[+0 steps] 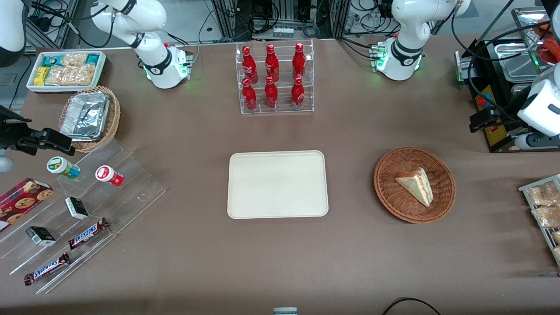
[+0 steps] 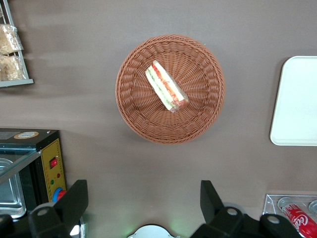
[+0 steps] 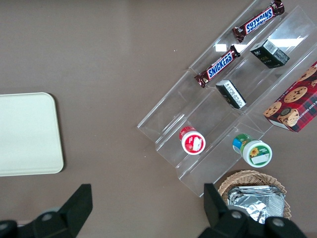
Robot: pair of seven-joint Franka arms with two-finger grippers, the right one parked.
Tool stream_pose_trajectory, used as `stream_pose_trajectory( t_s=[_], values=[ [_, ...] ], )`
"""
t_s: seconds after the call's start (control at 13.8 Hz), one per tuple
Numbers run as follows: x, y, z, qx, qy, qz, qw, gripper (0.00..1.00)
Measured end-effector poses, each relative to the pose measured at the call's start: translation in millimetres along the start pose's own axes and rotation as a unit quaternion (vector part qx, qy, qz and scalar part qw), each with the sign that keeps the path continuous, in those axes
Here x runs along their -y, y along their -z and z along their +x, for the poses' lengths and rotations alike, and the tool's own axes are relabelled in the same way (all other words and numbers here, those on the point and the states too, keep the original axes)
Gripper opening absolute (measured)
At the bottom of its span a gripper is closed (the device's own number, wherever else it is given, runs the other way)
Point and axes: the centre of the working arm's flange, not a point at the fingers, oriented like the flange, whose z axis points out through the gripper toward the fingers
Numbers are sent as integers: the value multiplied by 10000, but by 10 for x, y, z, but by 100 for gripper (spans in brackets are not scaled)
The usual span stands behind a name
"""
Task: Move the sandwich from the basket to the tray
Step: 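Move the left gripper over the wicker basket above the wrapped sandwich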
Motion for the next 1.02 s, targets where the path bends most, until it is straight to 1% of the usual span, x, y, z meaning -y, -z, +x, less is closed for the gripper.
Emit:
stream_pose_trajectory(
  t_s=[0.44,0.58,0.65,0.73,0.8,0.95,1.02],
  values=[
    [-114,-15,-24,91,-117,16,9999,100],
    [-117,-118,37,187,-89,21,9998,100],
    [-86,-206,96,224,43,19,9997,100],
    [-53,-317,175,197,243,13,9995,100],
    [-37,-462,274,111,548,-2,9984,100],
    [-84,-802,454,-62,1250,-41,9921,100],
    [-123,-979,508,-116,1498,-61,9886,100]
  ],
)
